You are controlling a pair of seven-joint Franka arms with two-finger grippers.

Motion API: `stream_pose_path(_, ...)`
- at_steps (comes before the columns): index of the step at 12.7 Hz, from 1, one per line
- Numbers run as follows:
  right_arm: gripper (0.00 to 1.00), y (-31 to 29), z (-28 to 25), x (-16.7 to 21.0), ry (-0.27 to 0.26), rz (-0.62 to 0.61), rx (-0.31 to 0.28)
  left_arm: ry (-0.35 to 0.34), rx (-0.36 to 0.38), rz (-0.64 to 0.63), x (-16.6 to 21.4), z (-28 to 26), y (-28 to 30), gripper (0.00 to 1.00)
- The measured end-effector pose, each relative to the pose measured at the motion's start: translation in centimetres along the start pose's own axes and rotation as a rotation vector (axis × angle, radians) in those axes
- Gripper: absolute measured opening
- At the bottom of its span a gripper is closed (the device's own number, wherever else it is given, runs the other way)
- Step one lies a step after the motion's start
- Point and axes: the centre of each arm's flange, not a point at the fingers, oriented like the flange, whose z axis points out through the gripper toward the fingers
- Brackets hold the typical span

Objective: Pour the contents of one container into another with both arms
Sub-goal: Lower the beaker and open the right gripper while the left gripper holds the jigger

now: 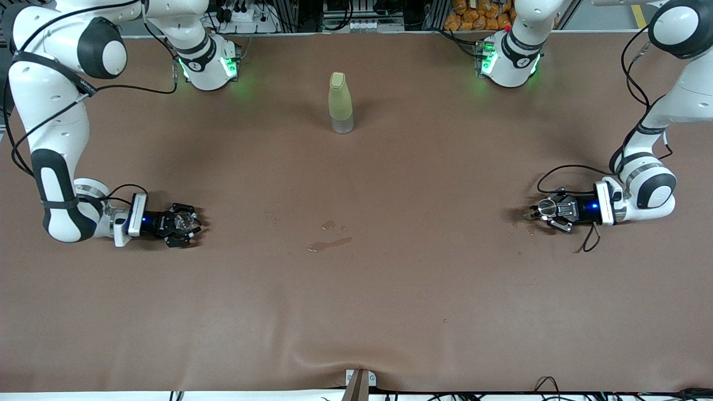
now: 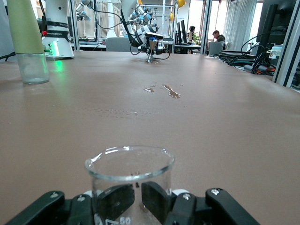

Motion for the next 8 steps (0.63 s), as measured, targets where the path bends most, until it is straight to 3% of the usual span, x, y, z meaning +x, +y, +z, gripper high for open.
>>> stream_pose_path(1, 0.17, 0.02, -0.05, -0.05, -0.005, 0.000, -0.002, 0.000, -0.001, 0.000, -0.01, 0.03, -0.01, 0.21)
stream_pose_path(2, 0.17, 0.05, -0.12, -0.14, -0.012, 0.001, -0.005, 0.000, -0.001, 0.000, -0.01, 0.08, -0.02, 0.27)
stream_pose_path(3, 0.23, 0.08, -0.21, -0.21, -0.019, 0.001, -0.008, 0.000, -0.002, 0.000, 0.00, 0.12, -0.03, 0.27)
stream_pose_path(4, 0.23, 0.09, -0.25, -0.24, -0.022, 0.001, -0.010, 0.000, -0.002, 0.000, 0.01, 0.12, -0.04, 0.30)
stream_pose_path(8, 0.58, 0.01, -0.65, -0.38, -0.028, 0.005, -0.016, -0.001, -0.001, 0.003, 0.10, 0.03, -0.13, 0.33)
